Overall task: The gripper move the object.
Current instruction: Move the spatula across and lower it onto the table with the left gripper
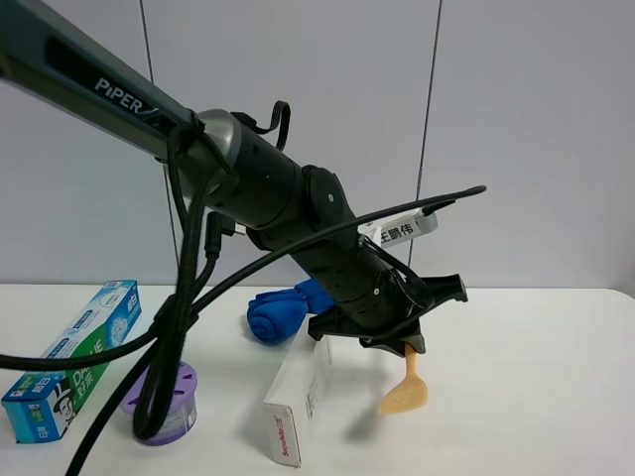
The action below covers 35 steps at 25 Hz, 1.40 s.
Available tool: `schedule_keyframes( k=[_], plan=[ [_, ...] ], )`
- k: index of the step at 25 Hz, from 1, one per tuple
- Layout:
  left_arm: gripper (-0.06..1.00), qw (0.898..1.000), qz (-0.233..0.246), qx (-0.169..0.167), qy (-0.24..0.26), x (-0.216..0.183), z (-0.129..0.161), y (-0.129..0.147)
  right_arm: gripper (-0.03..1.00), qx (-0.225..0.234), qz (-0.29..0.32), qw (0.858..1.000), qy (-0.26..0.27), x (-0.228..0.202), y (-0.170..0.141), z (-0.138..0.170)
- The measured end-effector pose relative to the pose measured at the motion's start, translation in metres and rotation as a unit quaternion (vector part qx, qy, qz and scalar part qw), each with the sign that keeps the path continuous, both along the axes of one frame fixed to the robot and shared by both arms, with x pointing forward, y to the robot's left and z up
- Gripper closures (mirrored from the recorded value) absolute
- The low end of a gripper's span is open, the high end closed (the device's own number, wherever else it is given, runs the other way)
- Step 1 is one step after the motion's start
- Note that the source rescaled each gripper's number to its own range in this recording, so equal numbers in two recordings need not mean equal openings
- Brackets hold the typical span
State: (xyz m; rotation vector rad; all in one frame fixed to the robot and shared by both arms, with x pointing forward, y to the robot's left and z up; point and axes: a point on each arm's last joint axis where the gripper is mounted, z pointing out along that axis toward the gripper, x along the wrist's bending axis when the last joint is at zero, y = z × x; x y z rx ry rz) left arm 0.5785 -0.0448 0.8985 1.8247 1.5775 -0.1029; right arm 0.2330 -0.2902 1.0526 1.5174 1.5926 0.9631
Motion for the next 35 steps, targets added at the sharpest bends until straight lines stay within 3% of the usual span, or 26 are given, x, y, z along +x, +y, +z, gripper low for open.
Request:
schedule_keyframes(
  k=[16, 24, 31, 35],
  plan=[
    [0.94, 1.000, 0.025, 0.002, 0.003, 0.016, -0.005, 0.016, -0.03, 0.000, 0.000, 1.000, 0.000, 0.000, 0.000, 0.000],
    [0.94, 0.994, 0.080, -0.060, 0.038, 0.019, 0.002, 0.011, -0.03, 0.000, 0.000, 1.000, 0.000, 0.000, 0.000, 0.000],
    [0.94, 0.994, 0.066, -0.080, 0.046, 0.020, 0.016, -0.002, -0.03, 0.000, 0.000, 1.000, 0.000, 0.000, 0.000, 0.000],
    [0.94, 0.995, 0.047, -0.072, 0.046, 0.017, 0.016, -0.005, -0.03, 0.000, 0.000, 1.000, 0.000, 0.000, 0.000, 0.000]
  ],
)
